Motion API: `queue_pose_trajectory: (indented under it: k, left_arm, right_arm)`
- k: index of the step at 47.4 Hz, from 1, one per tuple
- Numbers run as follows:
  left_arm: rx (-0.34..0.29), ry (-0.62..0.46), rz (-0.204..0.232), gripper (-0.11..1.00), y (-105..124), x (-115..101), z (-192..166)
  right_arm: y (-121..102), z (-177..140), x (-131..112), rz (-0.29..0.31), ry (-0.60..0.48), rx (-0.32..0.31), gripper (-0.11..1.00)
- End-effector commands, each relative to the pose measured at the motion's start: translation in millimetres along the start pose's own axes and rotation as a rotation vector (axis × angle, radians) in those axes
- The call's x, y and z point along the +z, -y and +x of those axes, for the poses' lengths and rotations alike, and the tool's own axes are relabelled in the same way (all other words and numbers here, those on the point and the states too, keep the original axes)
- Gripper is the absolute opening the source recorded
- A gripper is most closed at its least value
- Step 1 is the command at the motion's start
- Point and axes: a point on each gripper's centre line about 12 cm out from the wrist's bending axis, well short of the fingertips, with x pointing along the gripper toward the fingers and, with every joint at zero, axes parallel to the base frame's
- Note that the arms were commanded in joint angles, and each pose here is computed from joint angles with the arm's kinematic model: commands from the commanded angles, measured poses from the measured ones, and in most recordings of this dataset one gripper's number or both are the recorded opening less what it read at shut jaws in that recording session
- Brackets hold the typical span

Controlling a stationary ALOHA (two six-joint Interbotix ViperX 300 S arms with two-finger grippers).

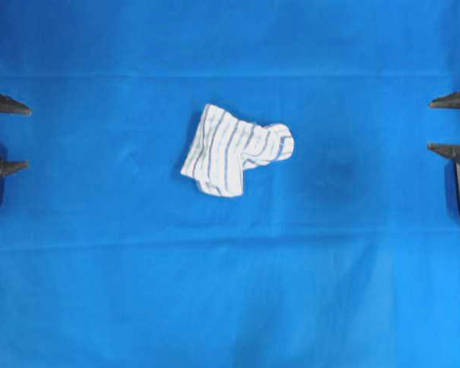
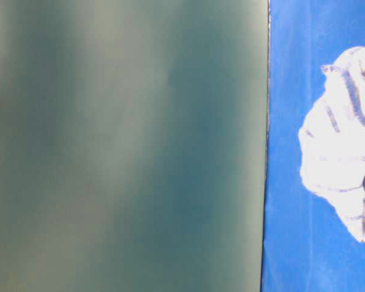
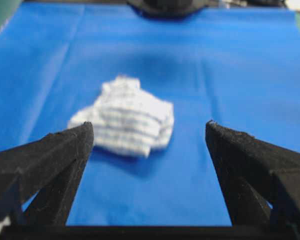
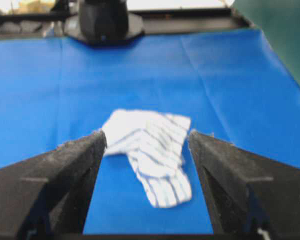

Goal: Hand over the towel.

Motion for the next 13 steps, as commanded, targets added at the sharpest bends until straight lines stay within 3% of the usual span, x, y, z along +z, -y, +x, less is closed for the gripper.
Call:
queue_pose_trajectory:
  k: [1,13]
  left_arm:
    - [0.005,0.000,0.000,0.89,-0.6,-5.3,-1.5]
    - [0.035,-0.018,-0.001,0.89,-4.6,-14.3,-2.1]
  right_arm:
    - [-0.4,0.7,-1.5,0.009,0.026,0.004,0.71]
    - [-0.7,4.2,-9.6,0.015,0.029,0.005,0.71]
